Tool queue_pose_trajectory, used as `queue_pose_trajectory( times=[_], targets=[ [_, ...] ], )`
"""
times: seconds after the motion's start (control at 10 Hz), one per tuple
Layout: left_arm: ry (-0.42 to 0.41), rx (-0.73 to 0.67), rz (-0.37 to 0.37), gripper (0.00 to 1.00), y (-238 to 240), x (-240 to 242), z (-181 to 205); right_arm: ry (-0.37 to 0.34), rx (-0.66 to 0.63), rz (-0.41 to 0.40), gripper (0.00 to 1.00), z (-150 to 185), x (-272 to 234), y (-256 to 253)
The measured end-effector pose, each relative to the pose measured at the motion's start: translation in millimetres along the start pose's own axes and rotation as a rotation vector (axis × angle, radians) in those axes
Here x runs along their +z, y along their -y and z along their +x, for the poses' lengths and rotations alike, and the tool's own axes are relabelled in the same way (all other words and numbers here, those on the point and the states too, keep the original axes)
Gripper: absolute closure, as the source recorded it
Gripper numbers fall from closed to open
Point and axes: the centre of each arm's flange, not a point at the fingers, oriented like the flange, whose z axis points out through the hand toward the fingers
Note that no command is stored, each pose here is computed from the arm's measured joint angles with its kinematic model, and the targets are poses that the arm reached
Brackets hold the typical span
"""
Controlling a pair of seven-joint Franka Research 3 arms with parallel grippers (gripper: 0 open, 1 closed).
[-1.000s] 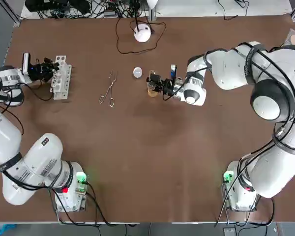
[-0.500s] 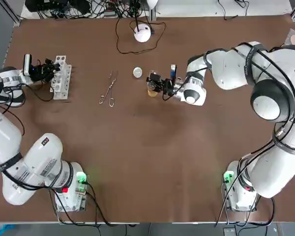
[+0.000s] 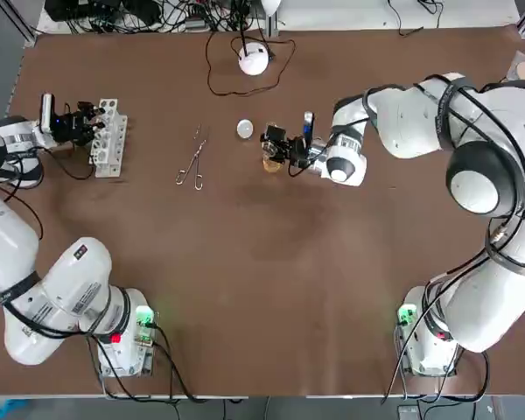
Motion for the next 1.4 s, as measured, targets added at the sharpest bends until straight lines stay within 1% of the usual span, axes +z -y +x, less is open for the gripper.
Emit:
queue_pose_trajectory(
  times=[0.1,0.2,0.3,0.4,0.6,0.9,1.0,1.1,1.2,1.3,1.4],
  targets=[
    [0.005,0.001,-0.005,0.39,0.3,-0.4,0.5,-0.002,0.009,0.001,0.61,1.0,0.1,0.5],
    [0.015,0.001,-0.017,0.23,0.3,-1.3,1.1,-0.005,0.019,0.002,0.61,2.9,0.3,1.3],
    [0.024,0.007,-0.024,0.09,1.7,-3.5,3.8,-0.007,0.035,0.004,0.61,4.4,0.6,2.0],
    [0.046,0.019,-0.033,0.01,4.3,-8.4,11.7,-0.008,0.050,0.005,0.61,5.4,1.2,2.9],
    [0.134,0.053,-0.076,0.00,8.3,-23.6,45.9,-0.010,0.067,0.004,0.61,6.7,0.9,3.2],
    [0.262,0.093,-0.088,0.00,15.7,-45.2,110.4,-0.019,0.114,0.006,0.61,11.6,-0.6,3.9],
    [0.303,0.108,-0.106,0.00,19.9,-46.0,130.0,-0.019,0.132,0.007,0.61,11.9,-0.4,4.5],
    [0.351,0.138,-0.123,0.00,29.0,-40.6,152.4,-0.019,0.146,0.008,0.61,12.2,-0.3,4.9],
    [0.428,0.166,-0.136,0.00,46.6,-28.2,181.0,-0.020,0.163,0.008,0.61,12.4,-0.3,5.1],
    [0.517,0.171,-0.147,0.00,64.2,-12.1,211.5,-0.020,0.179,0.009,0.61,12.6,-0.3,5.3],
    [0.587,0.165,-0.162,0.00,73.8,4.7,238.2,-0.020,0.203,0.009,0.61,12.8,-0.3,5.4]
  ],
)
